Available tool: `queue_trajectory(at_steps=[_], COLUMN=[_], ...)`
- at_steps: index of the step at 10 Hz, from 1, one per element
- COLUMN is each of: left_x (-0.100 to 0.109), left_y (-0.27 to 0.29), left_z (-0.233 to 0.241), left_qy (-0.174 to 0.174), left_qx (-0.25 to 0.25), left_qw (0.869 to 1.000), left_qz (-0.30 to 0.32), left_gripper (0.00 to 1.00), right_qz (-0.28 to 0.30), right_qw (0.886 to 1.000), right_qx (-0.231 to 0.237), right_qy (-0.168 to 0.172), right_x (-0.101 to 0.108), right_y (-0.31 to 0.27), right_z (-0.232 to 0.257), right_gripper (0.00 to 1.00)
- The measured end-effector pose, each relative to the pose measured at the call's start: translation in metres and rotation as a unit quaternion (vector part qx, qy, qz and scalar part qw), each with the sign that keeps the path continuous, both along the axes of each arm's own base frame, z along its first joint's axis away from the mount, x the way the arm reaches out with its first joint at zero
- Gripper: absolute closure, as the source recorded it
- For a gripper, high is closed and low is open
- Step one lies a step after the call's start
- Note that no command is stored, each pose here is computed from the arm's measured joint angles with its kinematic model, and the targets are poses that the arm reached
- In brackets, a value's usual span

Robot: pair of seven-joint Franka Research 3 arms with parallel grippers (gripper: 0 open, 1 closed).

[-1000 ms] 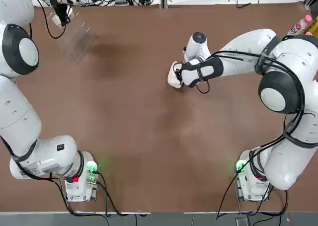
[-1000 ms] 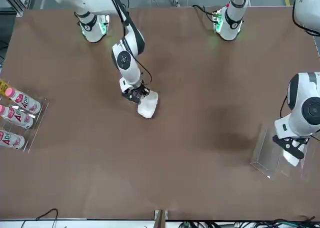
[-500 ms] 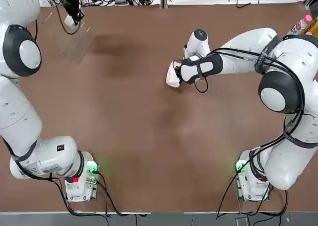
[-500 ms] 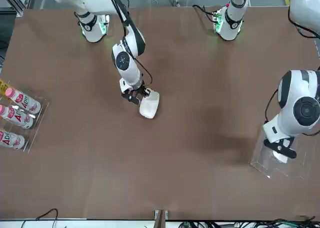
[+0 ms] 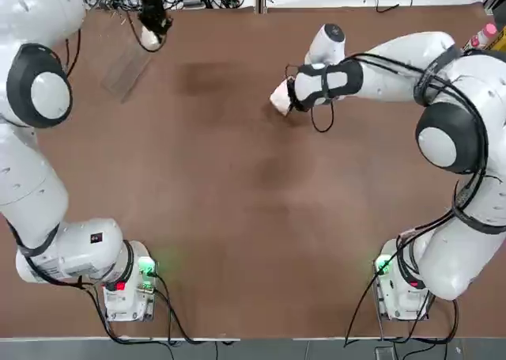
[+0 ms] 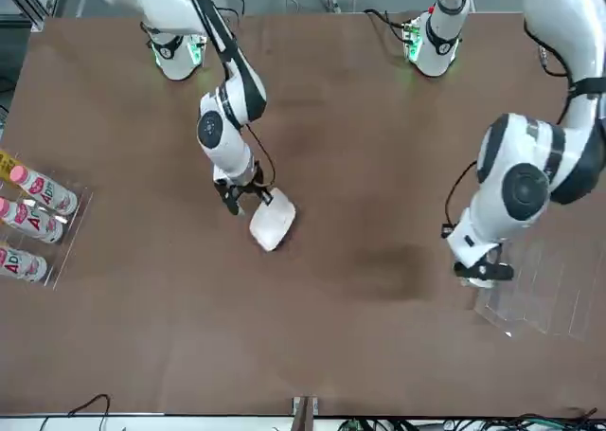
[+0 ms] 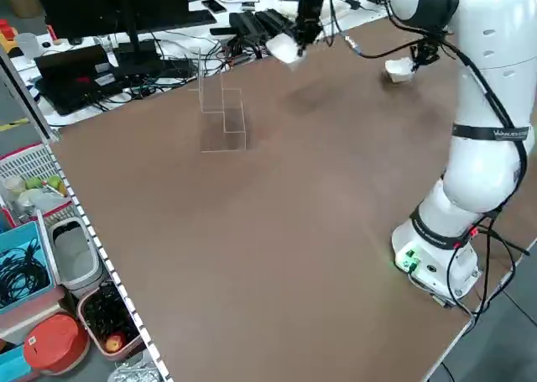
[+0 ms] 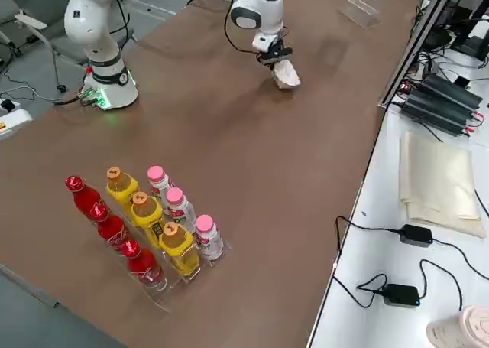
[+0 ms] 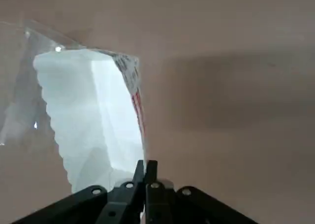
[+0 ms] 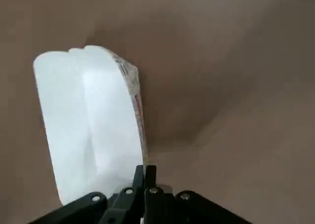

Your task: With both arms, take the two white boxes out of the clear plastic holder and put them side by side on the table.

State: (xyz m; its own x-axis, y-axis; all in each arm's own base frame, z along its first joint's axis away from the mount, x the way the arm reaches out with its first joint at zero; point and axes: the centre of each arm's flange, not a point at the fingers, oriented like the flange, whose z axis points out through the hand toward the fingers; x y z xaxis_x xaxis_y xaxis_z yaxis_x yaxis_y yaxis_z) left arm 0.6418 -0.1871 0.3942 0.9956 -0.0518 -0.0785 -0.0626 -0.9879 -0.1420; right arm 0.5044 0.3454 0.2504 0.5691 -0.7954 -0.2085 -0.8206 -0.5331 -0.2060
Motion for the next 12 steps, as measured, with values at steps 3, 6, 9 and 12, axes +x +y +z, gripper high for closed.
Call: queue_trajectory(at_steps=[3, 6, 9, 12], left_x=[-0.047, -0.088, -0.133, -0.157], left_y=[-0.118, -0.197, -0.293, -0.339], left_z=[-0.020, -0.039, -0.071, -0.084], left_qy=[0.014, 0.030, 0.028, 0.015], left_qx=[-0.011, -0.034, -0.064, -0.092], left_qw=[1.000, 0.998, 0.996, 0.995], left_qz=[0.012, -0.033, -0.048, -0.043], left_gripper=[0.98, 0.98, 0.98, 0.98], right_qz=[-0.130, -0.249, -0.311, -0.355], right_qw=[0.991, 0.967, 0.947, 0.931], right_qx=[0.033, 0.054, 0.075, 0.076], right_qy=[0.001, 0.006, -0.012, -0.016], right_x=[0.025, 0.050, 0.060, 0.071], right_y=[-0.006, -0.028, -0.037, -0.055], right_z=[0.040, 0.060, 0.064, 0.055], right_gripper=[0.99, 0.99, 0.99, 0.99])
